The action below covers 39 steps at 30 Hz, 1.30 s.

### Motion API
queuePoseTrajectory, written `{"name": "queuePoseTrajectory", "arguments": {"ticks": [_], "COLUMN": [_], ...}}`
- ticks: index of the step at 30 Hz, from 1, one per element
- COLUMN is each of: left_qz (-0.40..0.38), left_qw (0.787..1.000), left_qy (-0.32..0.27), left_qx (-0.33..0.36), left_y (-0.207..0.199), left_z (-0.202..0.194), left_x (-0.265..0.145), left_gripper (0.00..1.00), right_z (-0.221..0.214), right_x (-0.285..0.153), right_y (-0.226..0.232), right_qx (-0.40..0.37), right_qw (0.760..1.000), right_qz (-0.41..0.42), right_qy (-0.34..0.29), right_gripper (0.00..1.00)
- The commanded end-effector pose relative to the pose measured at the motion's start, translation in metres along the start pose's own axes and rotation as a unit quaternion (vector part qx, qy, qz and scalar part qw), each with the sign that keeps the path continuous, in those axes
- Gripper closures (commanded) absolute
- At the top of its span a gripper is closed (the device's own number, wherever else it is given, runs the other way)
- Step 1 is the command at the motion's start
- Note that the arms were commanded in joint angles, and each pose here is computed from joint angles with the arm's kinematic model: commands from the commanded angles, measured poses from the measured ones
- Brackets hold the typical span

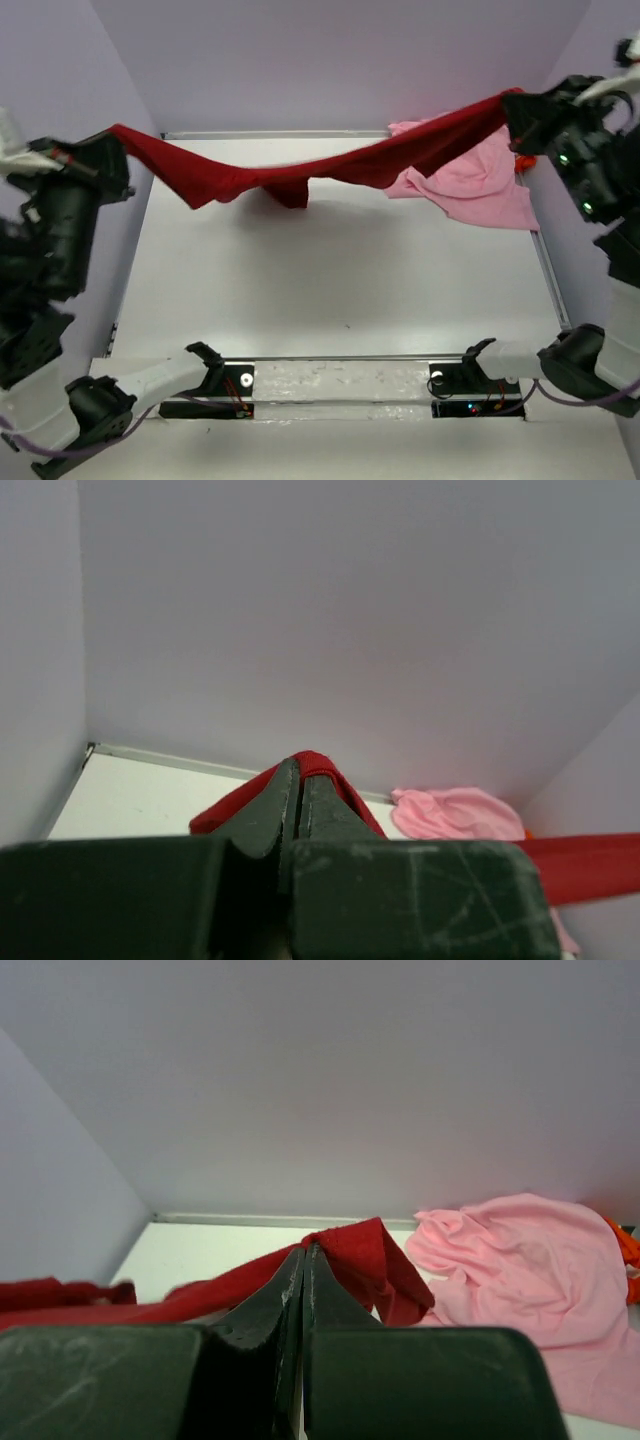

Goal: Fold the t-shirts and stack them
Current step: Flatten the tshirt out

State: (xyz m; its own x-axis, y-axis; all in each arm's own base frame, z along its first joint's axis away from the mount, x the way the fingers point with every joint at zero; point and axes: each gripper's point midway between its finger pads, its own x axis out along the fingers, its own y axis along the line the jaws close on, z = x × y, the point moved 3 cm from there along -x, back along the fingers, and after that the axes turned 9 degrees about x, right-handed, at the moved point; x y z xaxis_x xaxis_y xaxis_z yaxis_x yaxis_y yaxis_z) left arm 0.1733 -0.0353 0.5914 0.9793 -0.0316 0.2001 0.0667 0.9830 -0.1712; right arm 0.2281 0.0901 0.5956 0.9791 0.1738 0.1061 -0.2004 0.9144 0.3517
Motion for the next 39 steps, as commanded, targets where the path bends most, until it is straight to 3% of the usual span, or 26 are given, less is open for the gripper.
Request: {"name": "queuePoseTrajectory", "arguments": {"ticks": [1,5,11,14,17,22,25,30,39], "left_qz": [-0.020,-0.044,-0.034,-0.016,0.001,0.024,0.040,0.068,0.115], "left_qw": [0.999,0.998,0.999,1.000,0.999,0.997,0.994,0.983,0.963], "left_qy": [-0.012,-0.028,-0.014,0.010,0.050,0.054,0.072,0.137,0.210], "left_qx": [-0.030,-0.046,-0.033,-0.014,0.018,0.053,0.070,0.102,0.122], "left_y": [0.010,0.010,-0.002,-0.010,-0.033,-0.044,-0.035,0.000,0.037], "left_z": [0.009,0.019,0.013,-0.001,-0.032,-0.049,-0.074,-0.159,-0.267], "left_x": [-0.028,-0.042,-0.016,0.007,0.052,0.104,0.140,0.203,0.267], "left_gripper": [1.00,1.00,1.00,1.00,1.00,1.00,1.00,1.00,1.00], "right_z": [0.018,0.033,0.018,0.003,-0.031,-0.066,-0.088,-0.141,-0.250], "right_x": [-0.046,-0.065,-0.040,-0.014,0.039,0.113,0.152,0.202,0.281], "right_y": [-0.010,-0.010,-0.002,-0.003,0.002,-0.001,-0.016,-0.041,-0.093], "right_qx": [0.035,0.046,0.034,0.015,-0.012,-0.033,-0.030,-0.037,-0.053], "right_qw": [0.999,0.998,0.999,1.000,0.999,0.995,0.993,0.985,0.963], "right_qz": [0.018,0.033,0.030,0.000,-0.038,-0.069,-0.078,-0.105,-0.162], "right_qy": [-0.016,-0.027,-0.008,0.006,0.037,0.062,0.084,0.134,0.211], "right_gripper": [1.00,1.00,1.00,1.00,1.00,1.00,1.00,1.00,1.00]}}
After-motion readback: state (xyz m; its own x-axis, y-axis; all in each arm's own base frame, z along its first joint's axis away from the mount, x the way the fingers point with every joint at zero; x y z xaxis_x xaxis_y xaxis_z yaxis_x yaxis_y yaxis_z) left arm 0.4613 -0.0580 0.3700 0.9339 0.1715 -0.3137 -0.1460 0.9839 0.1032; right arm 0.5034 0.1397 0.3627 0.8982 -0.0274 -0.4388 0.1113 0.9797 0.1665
